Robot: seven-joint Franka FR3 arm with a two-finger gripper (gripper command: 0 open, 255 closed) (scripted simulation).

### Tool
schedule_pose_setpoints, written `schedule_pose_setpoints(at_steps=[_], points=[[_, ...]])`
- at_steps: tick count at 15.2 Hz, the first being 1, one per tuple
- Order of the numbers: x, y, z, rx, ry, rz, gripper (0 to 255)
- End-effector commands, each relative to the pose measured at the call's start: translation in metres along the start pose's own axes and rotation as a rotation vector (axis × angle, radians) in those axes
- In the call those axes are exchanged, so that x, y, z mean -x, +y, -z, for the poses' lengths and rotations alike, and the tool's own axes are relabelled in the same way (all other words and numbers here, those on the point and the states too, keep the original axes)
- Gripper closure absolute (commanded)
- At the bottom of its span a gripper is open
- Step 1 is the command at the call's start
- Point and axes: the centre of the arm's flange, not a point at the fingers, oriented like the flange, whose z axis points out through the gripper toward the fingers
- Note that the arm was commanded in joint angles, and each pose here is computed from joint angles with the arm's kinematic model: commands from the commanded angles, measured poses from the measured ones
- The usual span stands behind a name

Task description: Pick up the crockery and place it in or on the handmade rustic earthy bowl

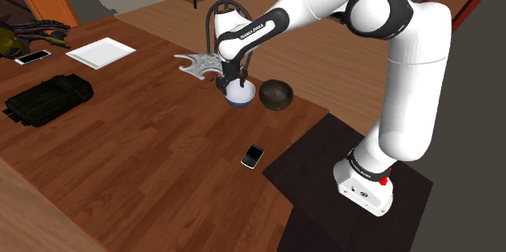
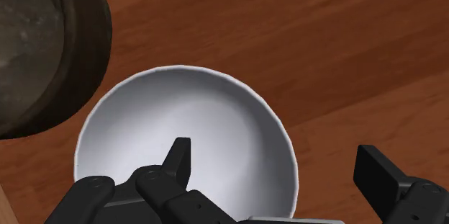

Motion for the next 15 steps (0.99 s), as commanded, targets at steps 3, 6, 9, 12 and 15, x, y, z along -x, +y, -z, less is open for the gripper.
schedule_pose_setpoints(at_steps=[3,6,9,12,15], points=[[-0.032,-0.019,-0.023,0.006,0.010,0.000,0],[-0.032,-0.019,-0.038,0.006,0.010,0.000,0],[-0.032,-0.019,-0.054,0.006,0.010,0.000,0],[-0.033,-0.019,-0.063,0.006,0.010,0.000,0],[-0.033,-0.019,-0.063,0.006,0.010,0.000,0]])
